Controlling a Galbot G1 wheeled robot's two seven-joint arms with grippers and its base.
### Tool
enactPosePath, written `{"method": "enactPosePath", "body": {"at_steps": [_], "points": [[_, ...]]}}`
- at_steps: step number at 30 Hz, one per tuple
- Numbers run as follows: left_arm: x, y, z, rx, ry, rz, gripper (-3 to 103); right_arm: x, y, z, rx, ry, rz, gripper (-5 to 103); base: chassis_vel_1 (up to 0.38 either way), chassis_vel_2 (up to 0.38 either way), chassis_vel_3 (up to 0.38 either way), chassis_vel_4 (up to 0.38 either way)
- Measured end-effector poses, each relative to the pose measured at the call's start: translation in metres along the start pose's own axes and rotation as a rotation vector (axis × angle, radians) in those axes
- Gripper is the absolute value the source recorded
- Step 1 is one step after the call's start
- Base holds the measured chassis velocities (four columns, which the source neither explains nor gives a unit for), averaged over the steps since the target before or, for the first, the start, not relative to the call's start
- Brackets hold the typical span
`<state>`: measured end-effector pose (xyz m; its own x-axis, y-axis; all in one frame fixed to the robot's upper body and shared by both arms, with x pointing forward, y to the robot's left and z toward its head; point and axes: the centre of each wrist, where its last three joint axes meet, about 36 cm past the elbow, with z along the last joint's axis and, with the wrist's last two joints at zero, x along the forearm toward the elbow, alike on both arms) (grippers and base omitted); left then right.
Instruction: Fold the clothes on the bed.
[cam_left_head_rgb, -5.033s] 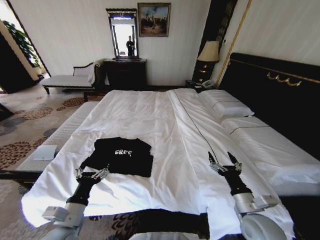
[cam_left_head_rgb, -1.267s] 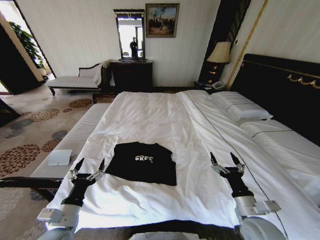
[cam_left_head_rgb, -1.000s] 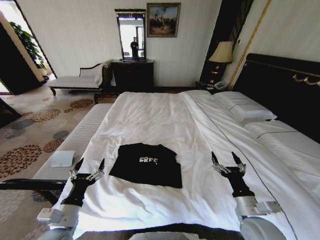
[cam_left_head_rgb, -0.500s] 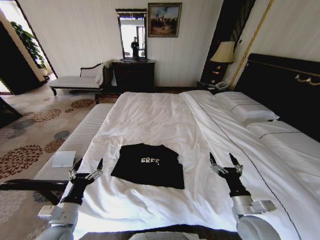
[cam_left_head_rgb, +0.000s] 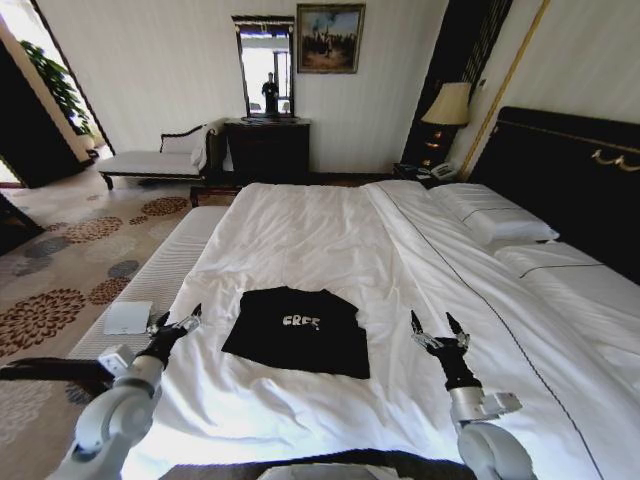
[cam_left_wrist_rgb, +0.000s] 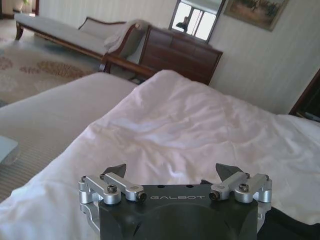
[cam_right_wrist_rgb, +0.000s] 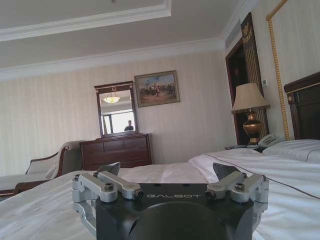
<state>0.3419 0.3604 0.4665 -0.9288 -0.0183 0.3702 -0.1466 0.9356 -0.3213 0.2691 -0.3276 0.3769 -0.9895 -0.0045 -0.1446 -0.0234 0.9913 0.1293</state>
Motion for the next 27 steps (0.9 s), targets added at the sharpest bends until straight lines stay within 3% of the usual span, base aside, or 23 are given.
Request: {"method": "enactPosePath", "body": {"at_steps": [2,9,12,14,17,20,22,27], "points": [[-0.014,0.000,-0.007,0.035,0.097,-0.009,100,-0.009,0.000,0.008,-0.004,0.002,-0.011,100,0.000,0.000,0.000,0.000],[-0.051,-0.010,-0.019,0.051,0.176,0.000,100,-0.018,-0.001,0.022,0.002,0.017,-0.026,100,0.000,0.000,0.000,0.000],[-0.094,-0.029,-0.023,0.072,0.236,0.027,100,-0.018,-0.005,0.028,0.007,0.023,-0.019,100,0.000,0.000,0.000,0.000],[-0.100,-0.031,-0.022,0.077,0.244,0.030,100,-0.018,-0.005,0.029,0.009,0.023,-0.018,100,0.000,0.000,0.000,0.000],[-0.142,-0.043,-0.016,0.115,0.298,0.021,100,-0.018,-0.008,0.034,0.021,0.026,-0.013,100,0.000,0.000,0.000,0.000],[-0.158,-0.048,-0.016,0.136,0.308,0.015,100,-0.018,-0.008,0.034,0.022,0.028,-0.012,100,0.000,0.000,0.000,0.000],[-0.182,-0.058,-0.016,0.184,0.320,0.009,100,-0.016,-0.008,0.036,0.023,0.034,-0.012,100,0.000,0.000,0.000,0.000],[-0.207,-0.073,-0.013,0.247,0.333,0.015,100,-0.013,-0.012,0.037,0.034,0.044,-0.009,100,0.000,0.000,0.000,0.000]]}}
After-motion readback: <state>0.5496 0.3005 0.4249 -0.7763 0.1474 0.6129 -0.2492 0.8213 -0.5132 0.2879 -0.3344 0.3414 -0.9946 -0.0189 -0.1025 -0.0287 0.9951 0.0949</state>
